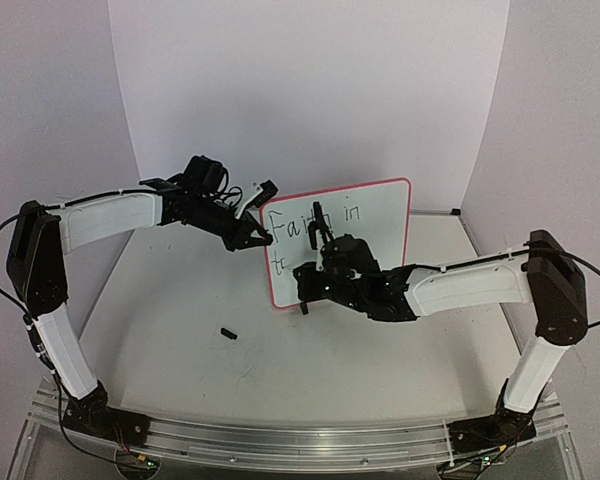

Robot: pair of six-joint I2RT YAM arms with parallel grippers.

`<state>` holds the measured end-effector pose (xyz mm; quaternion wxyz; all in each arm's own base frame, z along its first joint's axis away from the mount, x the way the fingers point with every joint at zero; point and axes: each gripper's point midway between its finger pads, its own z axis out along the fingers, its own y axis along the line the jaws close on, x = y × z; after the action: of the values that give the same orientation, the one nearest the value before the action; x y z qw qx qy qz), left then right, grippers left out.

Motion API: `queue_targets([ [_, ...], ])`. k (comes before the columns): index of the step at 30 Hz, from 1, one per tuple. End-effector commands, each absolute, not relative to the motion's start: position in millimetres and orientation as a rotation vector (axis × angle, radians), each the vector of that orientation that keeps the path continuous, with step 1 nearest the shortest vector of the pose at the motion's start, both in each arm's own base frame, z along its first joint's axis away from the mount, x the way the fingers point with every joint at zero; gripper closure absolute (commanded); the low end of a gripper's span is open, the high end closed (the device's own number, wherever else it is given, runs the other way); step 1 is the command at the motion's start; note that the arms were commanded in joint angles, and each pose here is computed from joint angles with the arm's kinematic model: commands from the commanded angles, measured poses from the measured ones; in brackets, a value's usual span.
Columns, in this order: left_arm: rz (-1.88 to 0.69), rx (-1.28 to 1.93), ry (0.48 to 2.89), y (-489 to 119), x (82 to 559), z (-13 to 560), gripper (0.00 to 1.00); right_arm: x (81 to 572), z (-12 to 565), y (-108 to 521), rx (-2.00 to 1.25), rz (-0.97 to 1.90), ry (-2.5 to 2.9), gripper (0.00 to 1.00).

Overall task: Write a sentence on the whiteboard
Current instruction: Write on the whiteboard with the whiteboard marker without the cap.

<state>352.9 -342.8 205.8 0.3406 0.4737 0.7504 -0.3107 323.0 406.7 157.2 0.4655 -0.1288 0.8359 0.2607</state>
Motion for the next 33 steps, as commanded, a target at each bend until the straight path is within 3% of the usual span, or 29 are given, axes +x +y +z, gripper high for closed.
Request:
queue_targets([
  [1, -0.686, 1.268, 2.046, -326.6, 353.1, 182.2, 1.0, 331.6, 154.1, 397.6, -0.27, 0.576, 2.057, 1.0],
  [33, -0.691, 1.268, 2.048, -327.2, 353.0, 181.1, 1.0, 335.0, 211.1, 404.9, -0.295, 0.622, 1.949, 1.0],
])
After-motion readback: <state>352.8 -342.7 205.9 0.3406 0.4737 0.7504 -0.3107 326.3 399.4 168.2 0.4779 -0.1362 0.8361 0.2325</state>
